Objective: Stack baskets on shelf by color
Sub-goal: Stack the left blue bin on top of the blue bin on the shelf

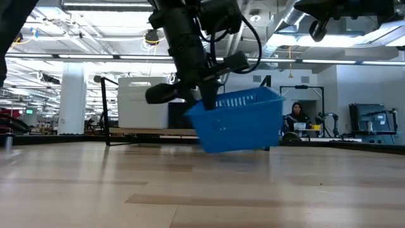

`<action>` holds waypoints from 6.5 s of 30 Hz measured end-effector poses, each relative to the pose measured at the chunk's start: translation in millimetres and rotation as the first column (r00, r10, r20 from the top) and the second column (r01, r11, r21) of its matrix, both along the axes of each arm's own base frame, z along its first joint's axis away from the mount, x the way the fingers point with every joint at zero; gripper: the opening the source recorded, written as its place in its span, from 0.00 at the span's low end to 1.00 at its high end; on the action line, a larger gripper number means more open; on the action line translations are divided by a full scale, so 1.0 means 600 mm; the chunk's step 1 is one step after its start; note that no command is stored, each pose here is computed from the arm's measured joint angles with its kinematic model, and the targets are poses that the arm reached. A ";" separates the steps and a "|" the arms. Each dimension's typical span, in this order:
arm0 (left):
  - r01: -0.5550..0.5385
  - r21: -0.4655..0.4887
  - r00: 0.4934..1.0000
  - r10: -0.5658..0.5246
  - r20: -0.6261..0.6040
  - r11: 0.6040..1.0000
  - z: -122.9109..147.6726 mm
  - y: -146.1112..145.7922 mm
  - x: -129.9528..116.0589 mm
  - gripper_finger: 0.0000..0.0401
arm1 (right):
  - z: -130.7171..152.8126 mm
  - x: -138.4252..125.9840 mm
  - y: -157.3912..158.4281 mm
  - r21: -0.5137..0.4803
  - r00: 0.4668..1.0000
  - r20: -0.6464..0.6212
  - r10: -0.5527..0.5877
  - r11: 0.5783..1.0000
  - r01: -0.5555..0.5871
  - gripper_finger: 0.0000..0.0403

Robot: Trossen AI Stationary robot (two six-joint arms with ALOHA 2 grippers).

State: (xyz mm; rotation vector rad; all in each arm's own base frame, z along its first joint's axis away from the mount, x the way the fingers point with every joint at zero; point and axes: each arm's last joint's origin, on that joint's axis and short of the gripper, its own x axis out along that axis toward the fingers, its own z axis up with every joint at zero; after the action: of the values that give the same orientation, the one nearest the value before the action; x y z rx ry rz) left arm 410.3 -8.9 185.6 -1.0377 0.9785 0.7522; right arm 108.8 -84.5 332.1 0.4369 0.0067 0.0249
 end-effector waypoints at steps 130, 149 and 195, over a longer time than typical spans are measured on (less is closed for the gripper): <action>0.565 0.675 0.818 -0.434 -0.379 0.475 0.405 0.016 -0.420 0.27 | -0.257 0.429 0.320 -0.014 0.038 -0.983 -0.180 0.280 0.960 0.48; 0.563 0.674 0.819 -0.433 -0.376 0.478 0.405 0.016 -0.420 0.27 | -0.287 0.459 0.287 0.004 0.050 -0.995 -0.080 0.492 0.871 0.03; 0.442 0.671 0.893 -0.365 -0.264 0.595 0.405 0.015 -0.420 0.27 | 0.058 0.404 -0.065 -0.073 0.278 -0.857 -0.433 0.637 0.768 0.00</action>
State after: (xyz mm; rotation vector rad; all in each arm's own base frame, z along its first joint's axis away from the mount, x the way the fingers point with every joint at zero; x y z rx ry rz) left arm 158.0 0.1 428.3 -0.0612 0.8395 0.7088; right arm 351.0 -123.3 366.8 0.7789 0.8092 -1.0290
